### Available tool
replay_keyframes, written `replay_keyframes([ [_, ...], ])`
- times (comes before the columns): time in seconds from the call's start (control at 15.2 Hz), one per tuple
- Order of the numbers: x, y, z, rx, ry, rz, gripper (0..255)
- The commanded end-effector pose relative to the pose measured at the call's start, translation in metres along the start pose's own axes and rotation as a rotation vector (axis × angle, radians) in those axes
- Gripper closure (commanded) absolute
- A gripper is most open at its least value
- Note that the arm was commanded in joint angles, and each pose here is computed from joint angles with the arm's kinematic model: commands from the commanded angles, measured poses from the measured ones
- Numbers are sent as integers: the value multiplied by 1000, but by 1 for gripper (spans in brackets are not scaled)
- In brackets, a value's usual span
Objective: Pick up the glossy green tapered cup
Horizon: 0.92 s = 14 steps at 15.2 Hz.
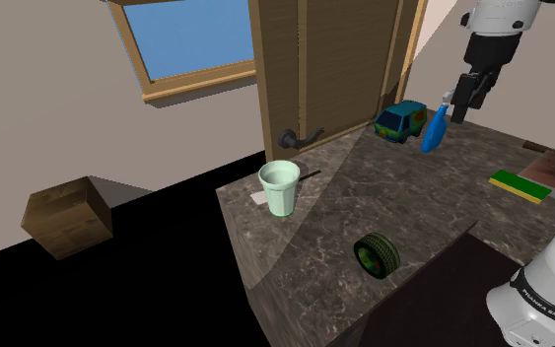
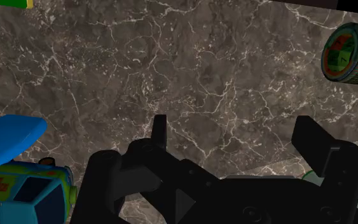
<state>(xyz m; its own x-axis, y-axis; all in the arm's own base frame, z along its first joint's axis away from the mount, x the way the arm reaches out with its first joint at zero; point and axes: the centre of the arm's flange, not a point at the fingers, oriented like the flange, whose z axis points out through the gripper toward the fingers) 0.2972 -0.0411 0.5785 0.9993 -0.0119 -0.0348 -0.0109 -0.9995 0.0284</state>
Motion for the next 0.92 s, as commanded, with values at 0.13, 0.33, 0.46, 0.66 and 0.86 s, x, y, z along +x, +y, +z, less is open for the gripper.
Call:
replay_keyframes([
  [0.13,18,-15,11,15,-4,15,0],
  [0.33,45,-36,26,37,-11,39,0],
  [0.46,63,-51,37,52,-15,54,0],
  [0.66,91,-72,52,74,-21,77,0],
  [0.86,119,-93,67,97,-28,100,0],
])
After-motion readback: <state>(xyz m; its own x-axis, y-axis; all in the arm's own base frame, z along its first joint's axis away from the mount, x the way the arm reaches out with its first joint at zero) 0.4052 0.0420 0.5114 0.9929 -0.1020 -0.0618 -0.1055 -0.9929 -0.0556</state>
